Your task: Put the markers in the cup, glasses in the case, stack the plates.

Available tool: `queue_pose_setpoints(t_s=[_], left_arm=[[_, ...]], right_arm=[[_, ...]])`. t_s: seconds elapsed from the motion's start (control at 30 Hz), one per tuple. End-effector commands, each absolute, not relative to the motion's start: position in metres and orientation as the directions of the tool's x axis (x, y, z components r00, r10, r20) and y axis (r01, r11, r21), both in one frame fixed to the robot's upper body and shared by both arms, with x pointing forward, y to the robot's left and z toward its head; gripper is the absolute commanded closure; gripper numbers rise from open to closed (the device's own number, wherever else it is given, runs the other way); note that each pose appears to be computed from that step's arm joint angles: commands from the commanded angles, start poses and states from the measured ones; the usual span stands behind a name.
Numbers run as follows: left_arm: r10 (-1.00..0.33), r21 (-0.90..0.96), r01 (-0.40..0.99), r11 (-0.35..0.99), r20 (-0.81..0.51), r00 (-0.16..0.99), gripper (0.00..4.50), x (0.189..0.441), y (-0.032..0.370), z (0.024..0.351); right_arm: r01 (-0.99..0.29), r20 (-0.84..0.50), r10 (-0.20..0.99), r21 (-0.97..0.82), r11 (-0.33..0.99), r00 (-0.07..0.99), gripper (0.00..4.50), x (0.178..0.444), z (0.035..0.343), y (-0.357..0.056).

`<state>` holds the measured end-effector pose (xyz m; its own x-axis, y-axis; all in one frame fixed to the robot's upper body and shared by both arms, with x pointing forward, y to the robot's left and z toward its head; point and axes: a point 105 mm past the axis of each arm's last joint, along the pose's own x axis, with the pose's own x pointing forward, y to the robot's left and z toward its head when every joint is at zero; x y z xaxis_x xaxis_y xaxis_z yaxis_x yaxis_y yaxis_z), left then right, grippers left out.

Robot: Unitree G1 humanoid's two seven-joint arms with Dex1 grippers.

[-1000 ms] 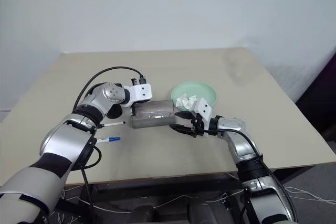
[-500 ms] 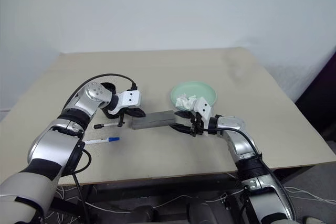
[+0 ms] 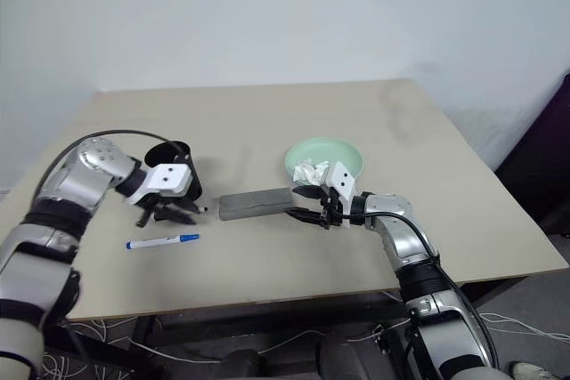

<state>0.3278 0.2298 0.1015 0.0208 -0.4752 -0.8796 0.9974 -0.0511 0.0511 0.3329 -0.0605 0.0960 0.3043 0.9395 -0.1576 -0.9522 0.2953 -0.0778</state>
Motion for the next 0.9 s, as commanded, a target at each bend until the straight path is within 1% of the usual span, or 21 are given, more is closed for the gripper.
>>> queue_pose_setpoints(t_s=[0.03,0.07,0.1,0.37,0.5,0.9], left_arm=[[-0.47,0.051,0.995,-0.087,-0.883,0.005,1.89,0.322,0.227,0.111],[-0.46,0.042,0.996,-0.085,-0.888,-0.002,1.47,0.32,0.23,0.11],[-0.445,0.032,0.996,-0.087,-0.896,-0.01,1.17,0.317,0.234,0.109],[-0.382,-0.005,0.999,-0.042,-0.924,-0.021,1.17,0.309,0.251,0.092],[-0.351,0.016,0.999,-0.035,-0.936,0.003,1.17,0.311,0.254,0.08],[-0.32,0.041,0.999,-0.027,-0.947,0.031,1.17,0.316,0.259,0.069]], right_arm=[[-0.952,-0.115,0.95,-0.135,0.275,0.291,1.82,0.336,0.115,-0.056],[-0.952,-0.115,0.95,-0.135,0.274,0.289,1.82,0.336,0.115,-0.056],[-0.953,-0.116,0.951,-0.134,0.272,0.288,1.82,0.336,0.114,-0.056],[-0.956,-0.119,0.952,-0.127,0.265,0.28,1.82,0.335,0.113,-0.055],[-0.956,-0.12,0.953,-0.125,0.264,0.279,1.82,0.336,0.113,-0.054],[-0.958,-0.123,0.954,-0.124,0.258,0.273,1.82,0.335,0.113,-0.054]])
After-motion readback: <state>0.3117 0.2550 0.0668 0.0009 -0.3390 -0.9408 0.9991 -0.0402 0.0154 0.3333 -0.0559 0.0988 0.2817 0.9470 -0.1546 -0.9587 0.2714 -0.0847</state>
